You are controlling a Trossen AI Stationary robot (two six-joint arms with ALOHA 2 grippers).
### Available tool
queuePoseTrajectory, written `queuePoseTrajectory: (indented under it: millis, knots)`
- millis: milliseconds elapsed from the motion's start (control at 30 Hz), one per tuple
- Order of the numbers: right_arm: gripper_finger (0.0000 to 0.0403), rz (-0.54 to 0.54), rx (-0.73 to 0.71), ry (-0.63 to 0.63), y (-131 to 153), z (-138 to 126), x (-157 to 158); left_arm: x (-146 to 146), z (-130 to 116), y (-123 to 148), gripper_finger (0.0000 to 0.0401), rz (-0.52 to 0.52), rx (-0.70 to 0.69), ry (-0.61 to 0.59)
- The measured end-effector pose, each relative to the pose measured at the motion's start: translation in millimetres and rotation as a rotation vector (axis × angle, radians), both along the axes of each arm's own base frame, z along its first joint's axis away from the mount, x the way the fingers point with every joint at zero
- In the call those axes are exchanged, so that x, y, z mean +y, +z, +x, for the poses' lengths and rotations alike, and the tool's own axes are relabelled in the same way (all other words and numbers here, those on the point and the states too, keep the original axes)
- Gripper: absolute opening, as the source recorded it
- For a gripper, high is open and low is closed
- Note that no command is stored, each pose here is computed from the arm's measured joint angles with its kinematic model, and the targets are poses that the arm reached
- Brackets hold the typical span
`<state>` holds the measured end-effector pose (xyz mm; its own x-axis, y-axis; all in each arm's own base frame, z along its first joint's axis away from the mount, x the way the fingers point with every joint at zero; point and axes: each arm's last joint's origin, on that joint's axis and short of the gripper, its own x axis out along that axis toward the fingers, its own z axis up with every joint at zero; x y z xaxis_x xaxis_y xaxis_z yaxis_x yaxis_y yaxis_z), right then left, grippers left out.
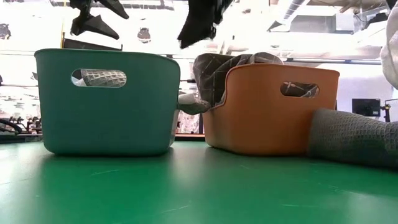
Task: Sort towels by color in basket
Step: Put the gray patterned towel into the orange bin
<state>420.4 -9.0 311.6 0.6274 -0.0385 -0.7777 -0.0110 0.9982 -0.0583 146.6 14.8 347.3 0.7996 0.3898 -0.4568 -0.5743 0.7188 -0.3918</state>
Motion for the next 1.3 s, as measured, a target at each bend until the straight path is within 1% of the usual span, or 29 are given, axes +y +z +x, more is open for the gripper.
queuePoseTrajectory:
  millis: [100,167,267,333,400,500,567,667,800,900,967,1033,1167,1300]
  knots:
    - [0.0206,0.008,0.154,-0.019,-17,-6,-3,0,-4,1,0.0283,0.0,-0.01,-0.001]
    - [0.0198,0.008,0.265,-0.056,-20,-16,-6,0,-7,2,0.0283,-0.003,-0.012,-0.003]
    - [0.0184,-0.013,0.473,-0.11,-25,-37,-12,0,-7,2,0.0283,-0.004,-0.013,-0.003]
    - [0.0175,-0.016,0.555,-0.131,-30,-45,-16,0,-7,2,0.0283,-0.002,-0.011,-0.004]
    - [0.0167,-0.005,0.579,-0.158,-34,-47,-20,0,-6,2,0.0283,-0.002,-0.009,-0.004]
    - [0.0158,0.022,0.577,-0.178,-44,-46,-21,0,-6,2,0.0283,-0.003,-0.009,-0.004]
    - [0.0154,0.024,0.567,-0.179,-58,-45,-18,0,-6,2,0.0283,-0.003,-0.009,-0.004]
    - [0.0153,0.035,0.538,-0.187,-86,-44,-15,0,-6,2,0.0283,-0.004,-0.01,-0.004]
    - [0.0154,0.096,0.506,-0.178,-118,-46,-12,-1,-6,2,0.0283,-0.014,-0.012,-0.011]
    - [0.0153,0.112,0.542,-0.191,-126,-52,-13,-2,-4,1,0.0283,-0.038,-0.008,-0.049]
    - [0.0153,0.118,0.562,-0.202,-117,-57,-17,-3,2,-2,0.0283,-0.061,0.012,-0.094]
    - [0.0152,0.127,0.542,-0.213,-97,-61,-20,-4,12,-7,0.0283,-0.087,0.051,-0.14]
    - [0.0154,0.148,0.415,-0.267,-42,-75,-30,-5,42,-23,0.0283,-0.117,0.131,-0.194]
    - [0.0155,0.122,0.289,-0.358,14,-102,-40,-8,79,-38,0.0283,-0.066,0.15,-0.252]
